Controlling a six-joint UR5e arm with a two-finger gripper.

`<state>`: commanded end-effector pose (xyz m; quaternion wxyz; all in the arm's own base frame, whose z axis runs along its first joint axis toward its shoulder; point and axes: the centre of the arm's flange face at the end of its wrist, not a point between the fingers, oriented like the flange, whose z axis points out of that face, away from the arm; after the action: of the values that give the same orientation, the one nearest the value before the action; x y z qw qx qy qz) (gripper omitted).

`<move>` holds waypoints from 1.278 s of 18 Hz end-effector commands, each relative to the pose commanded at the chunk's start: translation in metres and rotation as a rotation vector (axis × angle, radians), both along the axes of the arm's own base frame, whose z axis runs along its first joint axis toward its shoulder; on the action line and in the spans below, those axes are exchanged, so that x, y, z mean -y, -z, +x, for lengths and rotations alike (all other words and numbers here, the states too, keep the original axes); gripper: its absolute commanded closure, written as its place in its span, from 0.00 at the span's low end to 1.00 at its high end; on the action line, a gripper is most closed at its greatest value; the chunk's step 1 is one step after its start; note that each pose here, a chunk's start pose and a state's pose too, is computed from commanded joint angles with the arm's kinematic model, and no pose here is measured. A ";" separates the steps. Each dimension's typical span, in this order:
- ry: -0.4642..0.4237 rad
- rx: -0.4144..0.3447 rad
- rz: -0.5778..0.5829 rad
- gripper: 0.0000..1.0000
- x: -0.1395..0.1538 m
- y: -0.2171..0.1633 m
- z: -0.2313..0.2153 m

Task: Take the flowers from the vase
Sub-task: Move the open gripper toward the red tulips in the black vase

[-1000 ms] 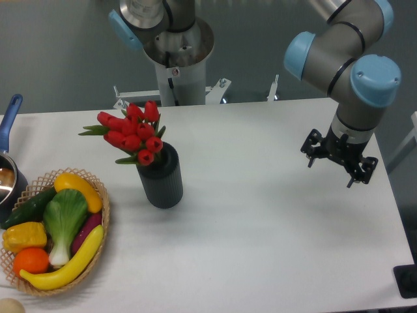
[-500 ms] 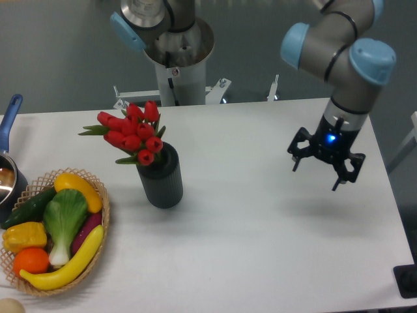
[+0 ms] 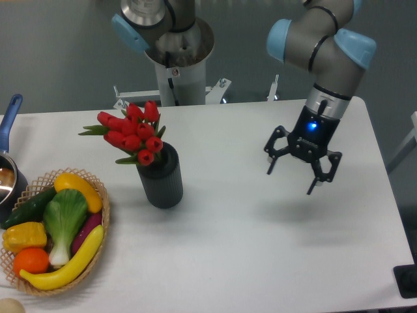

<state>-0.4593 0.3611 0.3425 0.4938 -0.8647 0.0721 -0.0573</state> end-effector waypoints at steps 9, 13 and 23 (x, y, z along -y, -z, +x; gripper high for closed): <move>0.034 0.072 0.069 0.00 0.006 0.007 0.068; 0.068 0.088 0.060 0.00 0.001 0.014 0.103; 0.111 0.014 0.071 0.00 0.028 0.015 0.183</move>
<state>-0.2767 0.3336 0.3273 0.5209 -0.8408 0.1182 -0.0881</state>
